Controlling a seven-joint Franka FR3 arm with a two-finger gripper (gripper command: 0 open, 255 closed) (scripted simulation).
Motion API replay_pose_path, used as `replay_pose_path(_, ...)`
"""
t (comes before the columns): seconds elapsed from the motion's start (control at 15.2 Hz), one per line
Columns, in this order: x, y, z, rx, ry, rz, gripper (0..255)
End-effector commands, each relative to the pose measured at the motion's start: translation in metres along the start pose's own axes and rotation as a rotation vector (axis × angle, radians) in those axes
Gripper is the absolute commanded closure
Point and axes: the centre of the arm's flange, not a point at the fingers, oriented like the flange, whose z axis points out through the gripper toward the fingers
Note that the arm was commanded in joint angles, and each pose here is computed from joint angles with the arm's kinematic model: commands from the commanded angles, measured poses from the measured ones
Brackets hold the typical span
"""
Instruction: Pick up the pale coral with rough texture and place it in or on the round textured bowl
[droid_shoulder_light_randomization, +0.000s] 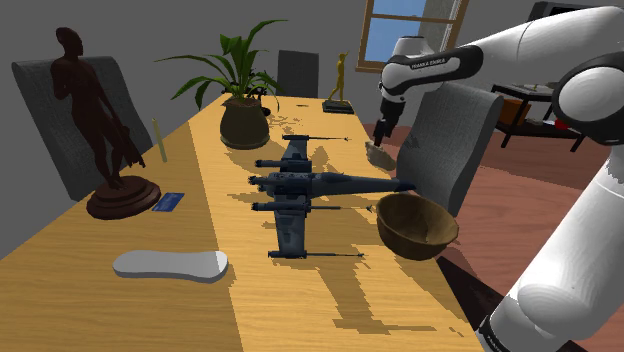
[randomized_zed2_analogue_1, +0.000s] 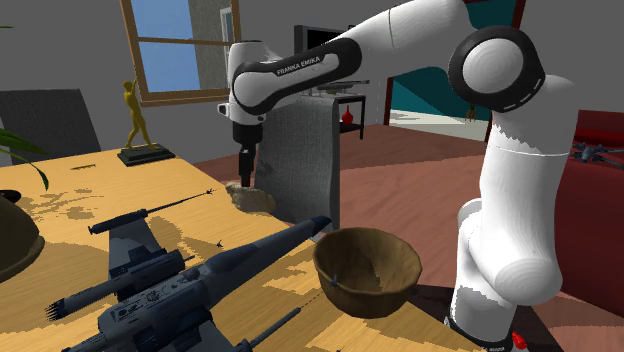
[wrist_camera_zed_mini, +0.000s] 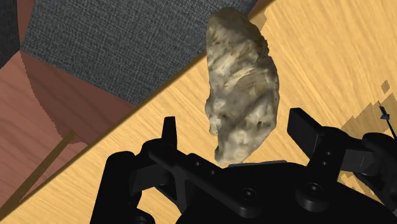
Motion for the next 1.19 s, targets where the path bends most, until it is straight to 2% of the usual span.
replay_pose_path(0.0, 0.003, 0.001, 0.009, -0.001, 0.002, -0.001, 0)
replay_pose_path(0.26, 0.003, 0.001, 0.033, -0.001, 0.002, -0.001, 0)
replay_pose_path(0.79, 0.003, 0.001, 0.033, -0.001, 0.002, -0.001, 0)
replay_pose_path(0.86, 0.003, 0.001, 0.033, -0.001, 0.002, -0.001, 255)
replay_pose_path(1.12, 0.003, 0.0, 0.033, -0.001, 0.002, -0.001, 255)
